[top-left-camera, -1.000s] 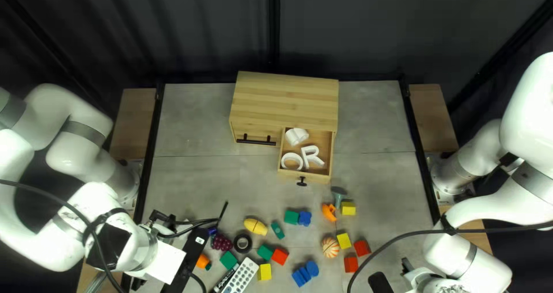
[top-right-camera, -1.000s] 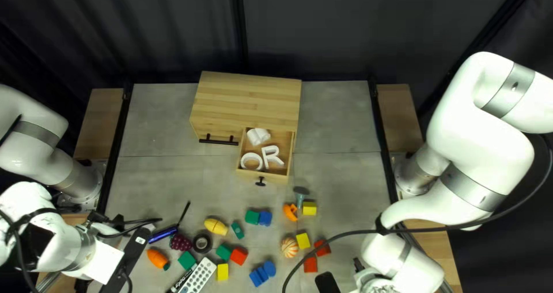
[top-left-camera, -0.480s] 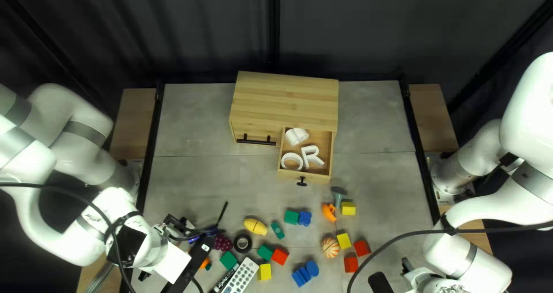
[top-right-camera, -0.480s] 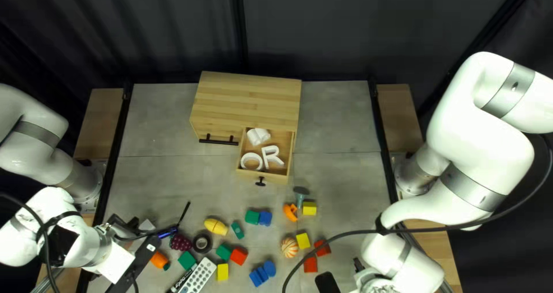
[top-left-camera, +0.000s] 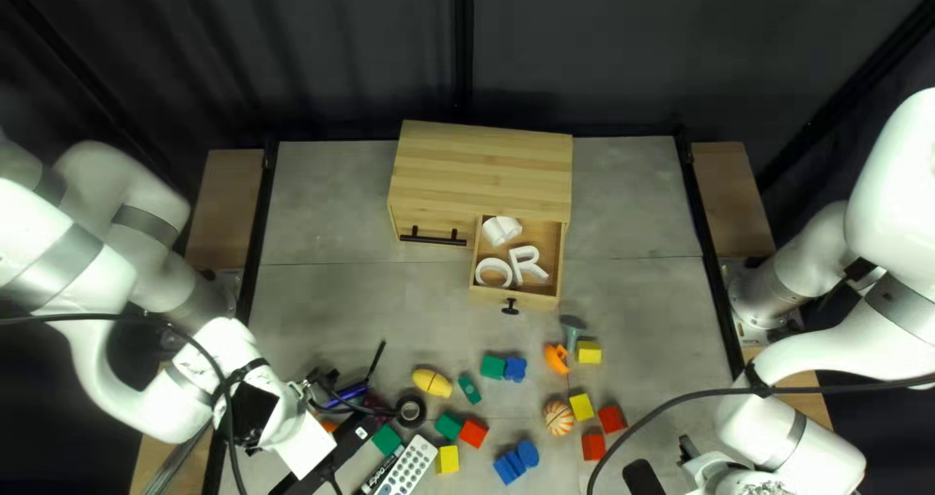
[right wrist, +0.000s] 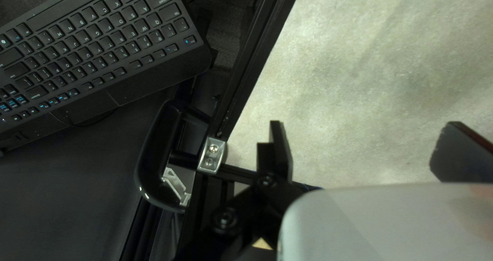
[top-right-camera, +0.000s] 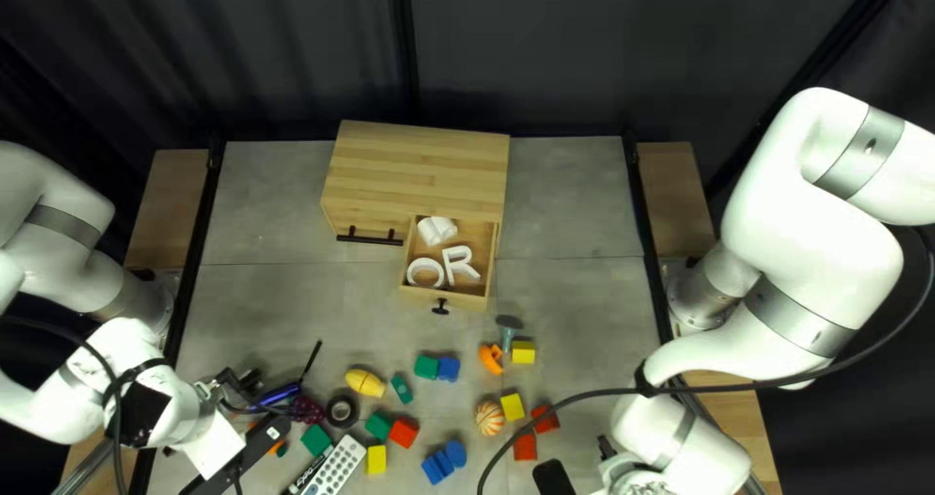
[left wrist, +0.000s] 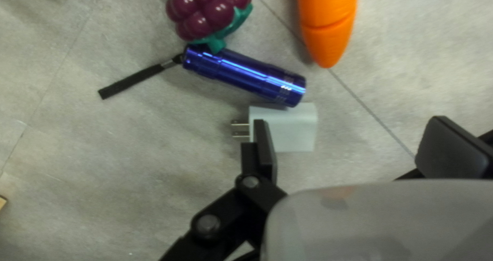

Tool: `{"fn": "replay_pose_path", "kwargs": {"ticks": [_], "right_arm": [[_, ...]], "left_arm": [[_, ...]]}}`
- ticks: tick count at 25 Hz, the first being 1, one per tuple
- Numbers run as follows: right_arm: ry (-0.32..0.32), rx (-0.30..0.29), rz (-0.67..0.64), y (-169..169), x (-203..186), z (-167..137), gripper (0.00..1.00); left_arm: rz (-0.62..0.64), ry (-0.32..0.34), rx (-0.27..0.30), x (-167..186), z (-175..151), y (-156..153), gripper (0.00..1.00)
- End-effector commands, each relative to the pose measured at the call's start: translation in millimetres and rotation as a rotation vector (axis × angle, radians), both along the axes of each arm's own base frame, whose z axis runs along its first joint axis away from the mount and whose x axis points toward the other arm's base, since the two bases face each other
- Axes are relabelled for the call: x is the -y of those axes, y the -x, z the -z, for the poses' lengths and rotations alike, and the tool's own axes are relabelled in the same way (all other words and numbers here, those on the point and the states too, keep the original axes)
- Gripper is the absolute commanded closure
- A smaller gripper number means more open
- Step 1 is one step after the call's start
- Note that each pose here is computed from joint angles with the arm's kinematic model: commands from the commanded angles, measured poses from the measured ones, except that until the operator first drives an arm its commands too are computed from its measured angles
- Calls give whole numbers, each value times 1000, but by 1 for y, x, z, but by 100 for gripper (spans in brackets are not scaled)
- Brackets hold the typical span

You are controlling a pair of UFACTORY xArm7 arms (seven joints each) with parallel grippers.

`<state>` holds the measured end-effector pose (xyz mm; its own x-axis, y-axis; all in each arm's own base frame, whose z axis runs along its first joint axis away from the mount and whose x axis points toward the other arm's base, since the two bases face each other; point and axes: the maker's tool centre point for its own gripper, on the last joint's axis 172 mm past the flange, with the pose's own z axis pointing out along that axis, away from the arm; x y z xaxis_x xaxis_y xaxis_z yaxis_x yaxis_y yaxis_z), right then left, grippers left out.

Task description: Open drawers and place objects into drawer and close

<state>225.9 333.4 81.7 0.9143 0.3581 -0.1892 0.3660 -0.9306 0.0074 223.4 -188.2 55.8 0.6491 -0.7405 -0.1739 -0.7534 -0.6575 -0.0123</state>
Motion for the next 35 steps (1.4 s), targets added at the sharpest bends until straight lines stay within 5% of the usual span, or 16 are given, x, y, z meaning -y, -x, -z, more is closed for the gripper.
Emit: {"fn": "replay_pose_path", "kwargs": {"ticks": [1, 26, 31, 35], "right_arm": [[0, 0, 0, 0, 0, 0, 0], [0, 0, 0, 0, 0, 0, 0], [0, 0, 0, 0, 0, 0, 0], [0, 0, 0, 0, 0, 0, 0]], "left_arm": [[15, -10, -9, -9, 7, 5, 0], [-26, 20, -14, -33, 38, 15, 0], [-34, 21, -10, -34, 38, 16, 9], [-37, 24, -4, -33, 38, 16, 70]]}}
